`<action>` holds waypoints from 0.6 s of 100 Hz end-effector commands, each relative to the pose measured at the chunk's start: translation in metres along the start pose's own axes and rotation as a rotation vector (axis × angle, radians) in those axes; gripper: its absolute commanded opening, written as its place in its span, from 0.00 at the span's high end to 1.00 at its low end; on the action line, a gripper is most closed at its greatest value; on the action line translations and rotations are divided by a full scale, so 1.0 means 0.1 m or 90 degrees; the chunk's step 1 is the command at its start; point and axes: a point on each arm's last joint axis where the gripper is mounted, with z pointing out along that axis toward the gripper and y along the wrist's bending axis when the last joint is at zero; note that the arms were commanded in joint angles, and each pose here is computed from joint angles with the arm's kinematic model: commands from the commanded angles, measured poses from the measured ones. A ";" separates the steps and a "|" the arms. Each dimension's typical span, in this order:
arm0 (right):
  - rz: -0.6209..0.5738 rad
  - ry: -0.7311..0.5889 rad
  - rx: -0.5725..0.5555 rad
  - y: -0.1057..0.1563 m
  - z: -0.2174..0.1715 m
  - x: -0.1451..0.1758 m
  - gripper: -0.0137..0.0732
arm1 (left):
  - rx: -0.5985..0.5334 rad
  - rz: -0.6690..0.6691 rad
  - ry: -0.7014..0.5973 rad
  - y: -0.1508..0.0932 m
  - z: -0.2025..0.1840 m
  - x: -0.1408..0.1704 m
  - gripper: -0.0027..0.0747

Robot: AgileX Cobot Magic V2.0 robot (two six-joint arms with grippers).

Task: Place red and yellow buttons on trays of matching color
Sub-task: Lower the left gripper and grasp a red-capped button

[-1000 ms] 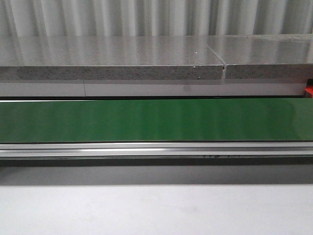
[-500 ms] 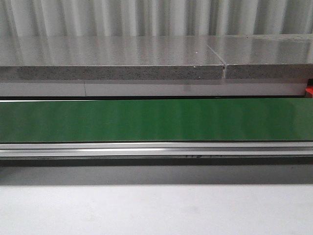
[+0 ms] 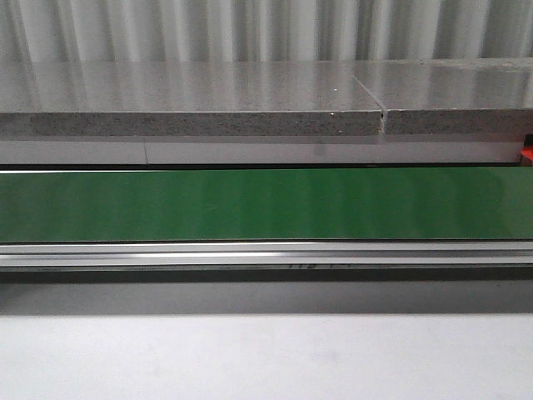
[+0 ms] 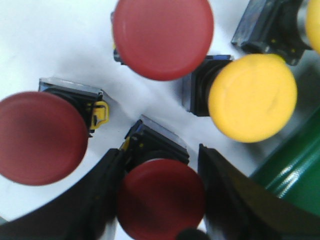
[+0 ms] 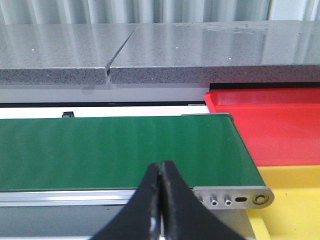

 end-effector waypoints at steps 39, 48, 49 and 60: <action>-0.015 -0.063 -0.001 0.00 -0.02 -0.12 0.92 | 0.041 0.074 -0.161 -0.08 -1.04 0.24 0.77; -0.015 -0.063 -0.001 0.00 -0.02 -0.12 0.92 | 0.043 0.081 -0.165 -0.10 -1.15 0.23 0.77; -0.015 -0.063 -0.001 0.00 -0.02 -0.12 0.92 | 0.043 0.082 -0.165 -0.10 -1.16 0.23 0.77; -0.015 -0.063 -0.001 0.00 -0.02 -0.12 0.92 | 0.050 0.113 -0.167 -0.18 -1.25 0.20 0.77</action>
